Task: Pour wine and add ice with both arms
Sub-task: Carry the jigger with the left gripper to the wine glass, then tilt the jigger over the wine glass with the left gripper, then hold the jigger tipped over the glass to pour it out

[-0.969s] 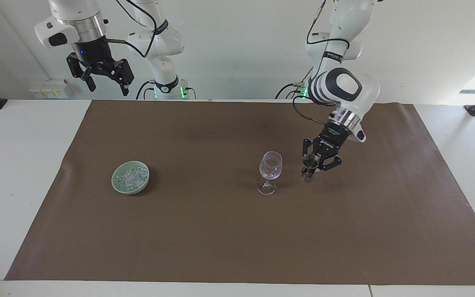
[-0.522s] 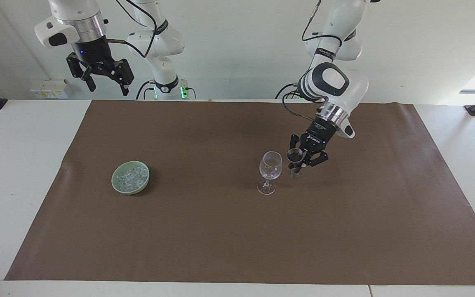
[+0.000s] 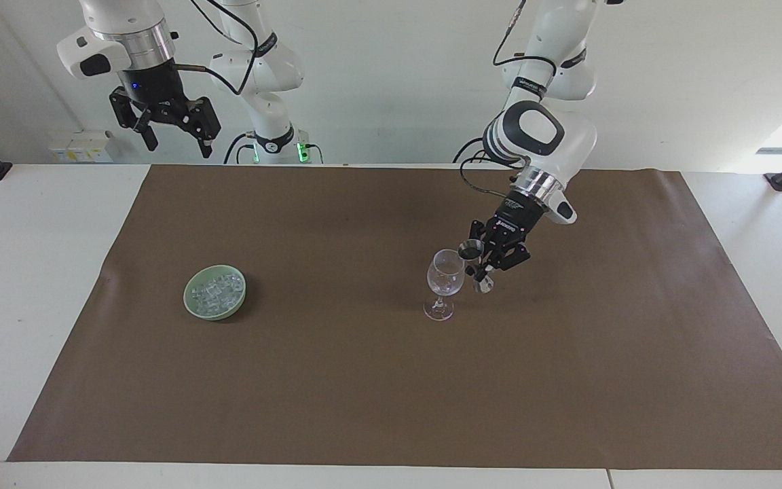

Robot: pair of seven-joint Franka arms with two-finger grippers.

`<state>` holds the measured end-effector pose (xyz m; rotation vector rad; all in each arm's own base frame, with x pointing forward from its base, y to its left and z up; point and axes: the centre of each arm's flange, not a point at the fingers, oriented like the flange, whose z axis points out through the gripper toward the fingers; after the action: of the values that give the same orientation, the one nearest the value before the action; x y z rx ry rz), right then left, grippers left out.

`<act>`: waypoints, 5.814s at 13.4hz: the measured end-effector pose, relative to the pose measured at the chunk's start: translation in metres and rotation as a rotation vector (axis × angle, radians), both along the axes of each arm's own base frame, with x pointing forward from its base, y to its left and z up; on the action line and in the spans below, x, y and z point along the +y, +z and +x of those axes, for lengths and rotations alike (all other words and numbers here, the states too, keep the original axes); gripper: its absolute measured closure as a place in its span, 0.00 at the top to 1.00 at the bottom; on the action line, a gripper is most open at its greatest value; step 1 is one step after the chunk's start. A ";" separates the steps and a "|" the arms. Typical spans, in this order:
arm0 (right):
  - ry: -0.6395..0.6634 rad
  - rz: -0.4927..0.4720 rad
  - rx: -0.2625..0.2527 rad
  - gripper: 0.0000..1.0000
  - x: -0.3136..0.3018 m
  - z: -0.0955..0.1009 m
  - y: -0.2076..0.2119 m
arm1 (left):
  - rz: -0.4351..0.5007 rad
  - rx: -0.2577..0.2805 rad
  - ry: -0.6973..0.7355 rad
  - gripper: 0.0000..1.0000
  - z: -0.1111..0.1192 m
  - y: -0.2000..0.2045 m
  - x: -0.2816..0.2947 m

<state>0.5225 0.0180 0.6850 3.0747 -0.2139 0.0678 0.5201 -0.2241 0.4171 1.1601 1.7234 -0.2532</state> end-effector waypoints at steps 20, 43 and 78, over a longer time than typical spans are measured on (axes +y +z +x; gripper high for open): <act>0.000 0.000 0.000 1.00 0.000 0.000 0.000 | 0.356 -0.265 -0.187 0.22 -0.013 -0.005 -0.012; 0.000 0.000 0.000 1.00 0.000 0.000 0.000 | 0.594 -0.403 -0.242 0.22 -0.007 0.002 -0.020; 0.000 0.000 0.000 1.00 0.000 0.000 0.000 | 0.833 -0.676 -0.484 0.22 0.013 0.009 -0.030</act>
<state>0.5224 0.0180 0.6849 3.0746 -0.2139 0.0675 0.5334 -0.2540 0.4259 1.9747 0.9099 0.5782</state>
